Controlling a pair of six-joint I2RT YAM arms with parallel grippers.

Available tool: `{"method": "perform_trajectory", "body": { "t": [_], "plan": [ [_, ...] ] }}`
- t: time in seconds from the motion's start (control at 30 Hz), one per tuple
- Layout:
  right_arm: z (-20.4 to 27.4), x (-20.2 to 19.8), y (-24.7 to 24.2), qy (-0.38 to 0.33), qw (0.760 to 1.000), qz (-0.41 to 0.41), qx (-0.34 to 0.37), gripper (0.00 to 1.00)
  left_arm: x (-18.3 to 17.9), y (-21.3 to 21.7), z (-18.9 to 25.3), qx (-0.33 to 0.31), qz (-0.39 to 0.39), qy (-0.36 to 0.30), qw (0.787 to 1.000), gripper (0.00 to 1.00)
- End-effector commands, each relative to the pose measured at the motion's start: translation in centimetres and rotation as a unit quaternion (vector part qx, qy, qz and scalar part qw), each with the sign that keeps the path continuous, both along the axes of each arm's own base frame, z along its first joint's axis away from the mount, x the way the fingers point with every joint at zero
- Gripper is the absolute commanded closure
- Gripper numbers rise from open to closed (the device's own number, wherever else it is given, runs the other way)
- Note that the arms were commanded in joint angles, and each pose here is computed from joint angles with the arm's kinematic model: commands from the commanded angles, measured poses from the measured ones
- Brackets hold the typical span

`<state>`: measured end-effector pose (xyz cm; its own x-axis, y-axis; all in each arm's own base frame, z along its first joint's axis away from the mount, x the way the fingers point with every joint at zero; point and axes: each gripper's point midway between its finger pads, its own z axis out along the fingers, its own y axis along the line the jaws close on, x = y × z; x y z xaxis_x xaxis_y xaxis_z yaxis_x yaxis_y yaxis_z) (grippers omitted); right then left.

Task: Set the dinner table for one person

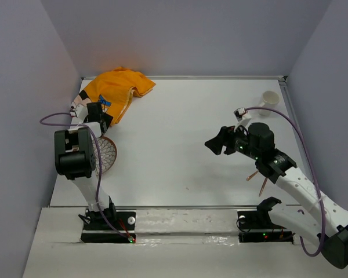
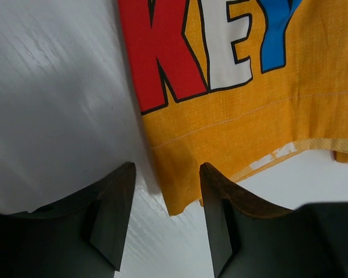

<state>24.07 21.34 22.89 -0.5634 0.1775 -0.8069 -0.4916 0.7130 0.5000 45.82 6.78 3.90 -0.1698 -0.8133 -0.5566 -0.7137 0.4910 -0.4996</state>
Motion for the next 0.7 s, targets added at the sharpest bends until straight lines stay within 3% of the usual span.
{"method": "perform_trajectory", "body": {
  "t": [0.0, 0.17, 0.27, 0.3, 0.33, 0.37, 0.53, 0.67],
  "plan": [
    [0.5, 0.2, 0.9, -0.014, 1.0, 0.015, 0.015, 0.27, 2.3, -0.3, 1.7, -0.01, -0.005, -0.042, 0.999, 0.42],
    [0.1, 0.6, 1.3, -0.008, 1.0, 0.018, 0.013, 0.27, 3.1, -0.7, 1.2, -0.023, -0.009, -0.053, 0.998, 0.5],
    [-0.3, 0.9, 1.5, -0.003, 1.0, 0.018, 0.011, 0.27, 3.5, -1.0, 1.2, -0.032, -0.015, -0.062, 0.997, 0.71],
    [-0.3, 1.0, 1.6, -0.004, 1.0, 0.018, 0.012, 0.27, 3.6, -1.1, 1.3, -0.034, -0.017, -0.066, 0.997, 0.88],
    [-0.5, 1.1, 1.7, 0.0, 1.0, 0.018, 0.011, 0.27, 3.7, -1.4, 1.6, -0.035, -0.024, -0.07, 0.997, 0.97],
    [-0.5, 1.3, 1.8, -0.002, 1.0, 0.018, 0.012, 0.27, 3.9, -1.6, 1.9, -0.036, -0.029, -0.075, 0.996, 1.0],
    [-1.1, 2.5, 2.3, 0.001, 1.0, 0.014, 0.005, 0.27, 5.3, -5.5, 6.8, -0.04, -0.094, -0.135, 0.986, 1.0],
    [-2.2, 4.5, 1.7, 0.002, 0.999, -0.028, -0.017, 0.26, 6.3, -13.3, 12.6, -0.071, -0.184, -0.201, 0.959, 1.0]
  ]
}}
